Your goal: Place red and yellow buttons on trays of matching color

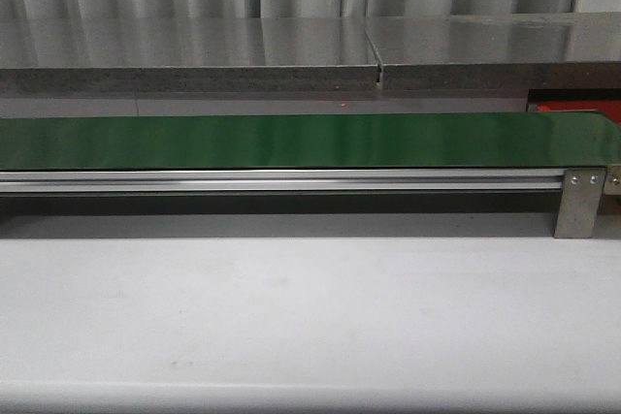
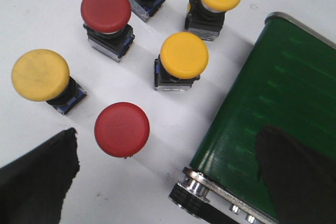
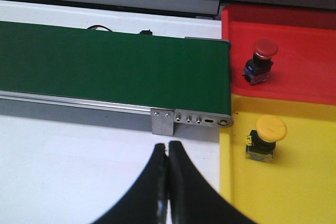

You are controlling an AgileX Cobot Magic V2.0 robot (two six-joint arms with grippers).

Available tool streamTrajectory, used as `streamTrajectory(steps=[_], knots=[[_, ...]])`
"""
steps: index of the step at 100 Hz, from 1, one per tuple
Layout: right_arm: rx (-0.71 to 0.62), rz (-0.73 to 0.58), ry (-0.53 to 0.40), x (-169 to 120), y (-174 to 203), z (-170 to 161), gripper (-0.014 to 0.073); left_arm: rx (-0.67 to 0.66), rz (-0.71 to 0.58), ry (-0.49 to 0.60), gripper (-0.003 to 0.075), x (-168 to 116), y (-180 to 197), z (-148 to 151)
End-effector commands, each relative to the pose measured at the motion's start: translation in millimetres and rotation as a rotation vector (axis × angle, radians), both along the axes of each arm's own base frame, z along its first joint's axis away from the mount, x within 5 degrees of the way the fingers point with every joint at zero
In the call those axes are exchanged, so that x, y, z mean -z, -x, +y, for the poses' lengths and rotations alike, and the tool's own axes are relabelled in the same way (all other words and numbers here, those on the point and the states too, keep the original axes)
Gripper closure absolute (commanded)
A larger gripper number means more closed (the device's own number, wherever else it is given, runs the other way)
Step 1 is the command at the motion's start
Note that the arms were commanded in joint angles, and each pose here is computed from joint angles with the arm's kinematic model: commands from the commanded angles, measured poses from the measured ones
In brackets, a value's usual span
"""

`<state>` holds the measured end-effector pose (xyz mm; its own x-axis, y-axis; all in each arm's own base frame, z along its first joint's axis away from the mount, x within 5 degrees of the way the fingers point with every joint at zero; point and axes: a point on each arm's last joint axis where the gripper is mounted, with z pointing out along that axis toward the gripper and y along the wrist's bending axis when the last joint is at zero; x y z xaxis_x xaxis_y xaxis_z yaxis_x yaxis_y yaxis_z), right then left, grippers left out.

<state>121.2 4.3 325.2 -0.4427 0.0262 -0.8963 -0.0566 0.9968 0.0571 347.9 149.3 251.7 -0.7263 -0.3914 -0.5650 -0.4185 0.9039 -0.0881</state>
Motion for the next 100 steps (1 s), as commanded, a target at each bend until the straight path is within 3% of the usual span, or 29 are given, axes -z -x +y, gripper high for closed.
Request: streamTrajectory(steps=[1,45,100], knots=[[0.014,-0.097,-0.001,-14,-2,-1,0.0713,-0.007,-0.081,-0.035,0.0083,-20,-5,4],[0.014,-0.096,-0.001,-14,-2,-1,0.0713,-0.086,-0.007,-0.007,0.0083,18,-5,38],[0.014,-0.095,-0.001,-14,-2,-1,0.0713,-0.091,-0.014,0.01,0.0083,36,-23,44]])
